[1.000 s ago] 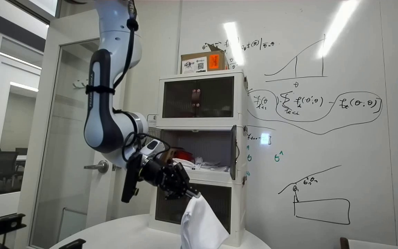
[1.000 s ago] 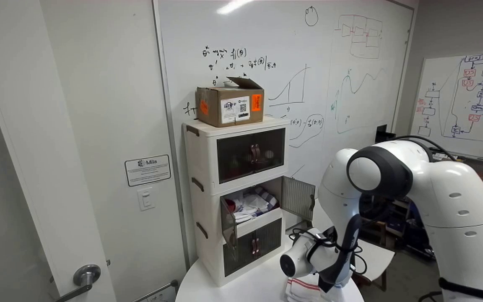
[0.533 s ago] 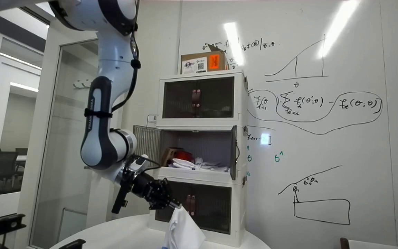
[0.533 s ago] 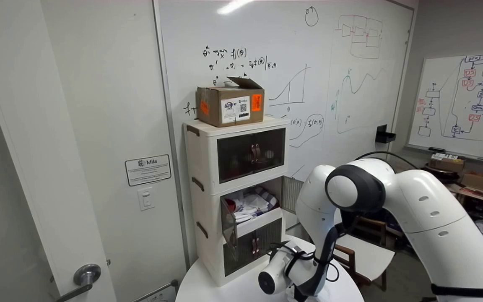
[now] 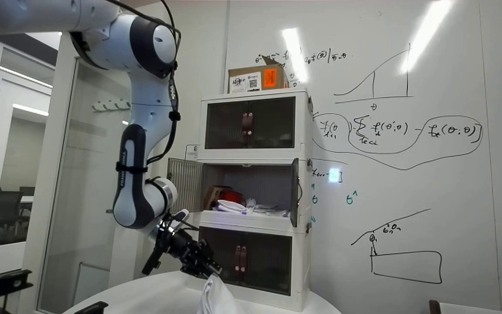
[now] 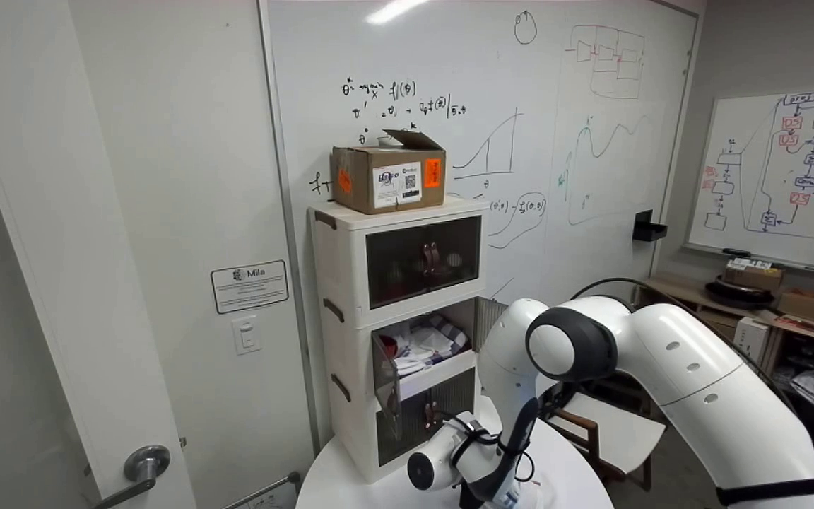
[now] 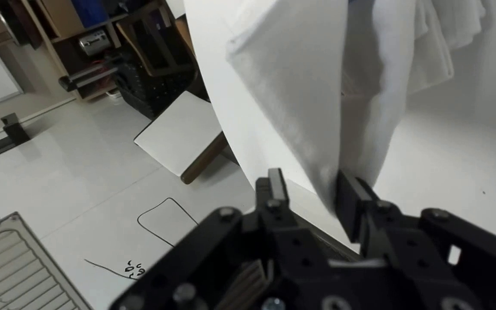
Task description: Pick up one tea towel from the middle cabinet and put it on the table
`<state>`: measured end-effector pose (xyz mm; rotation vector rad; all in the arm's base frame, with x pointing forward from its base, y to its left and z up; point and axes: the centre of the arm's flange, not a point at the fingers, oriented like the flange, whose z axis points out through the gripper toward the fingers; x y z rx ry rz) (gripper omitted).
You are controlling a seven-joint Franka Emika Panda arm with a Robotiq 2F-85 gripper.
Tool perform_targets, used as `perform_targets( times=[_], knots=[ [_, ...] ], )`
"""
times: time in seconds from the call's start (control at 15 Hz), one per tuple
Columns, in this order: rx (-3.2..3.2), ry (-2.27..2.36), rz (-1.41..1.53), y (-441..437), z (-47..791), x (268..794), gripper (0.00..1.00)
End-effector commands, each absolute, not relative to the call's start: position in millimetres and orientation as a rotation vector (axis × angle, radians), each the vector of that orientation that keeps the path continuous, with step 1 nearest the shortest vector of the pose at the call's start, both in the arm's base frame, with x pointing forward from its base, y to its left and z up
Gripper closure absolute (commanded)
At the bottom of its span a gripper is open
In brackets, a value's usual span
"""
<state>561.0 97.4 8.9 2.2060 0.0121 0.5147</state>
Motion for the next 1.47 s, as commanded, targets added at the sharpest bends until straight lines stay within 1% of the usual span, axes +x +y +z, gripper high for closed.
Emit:
perform_targets(
  times=[0.0, 0.2, 0.27, 0.33, 0.53, 0.87, 1.2, 1.4],
  knots=[
    [2.317, -0.047, 0.521, 99, 36, 585, 0.34],
    [2.467, -0.043, 0.571, 95, 76, 585, 0.12],
    [2.519, -0.038, 0.593, 94, 91, 585, 0.03],
    [2.557, -0.036, 0.609, 93, 104, 585, 0.01],
    [2.640, -0.010, 0.587, 84, 140, 582, 0.00],
    [2.891, 0.119, 0.592, 74, 205, 563, 0.00],
    [3.002, 0.321, 0.505, 56, 273, 518, 0.00],
    [3.059, 0.285, 0.420, 66, 297, 500, 0.00]
  ],
)
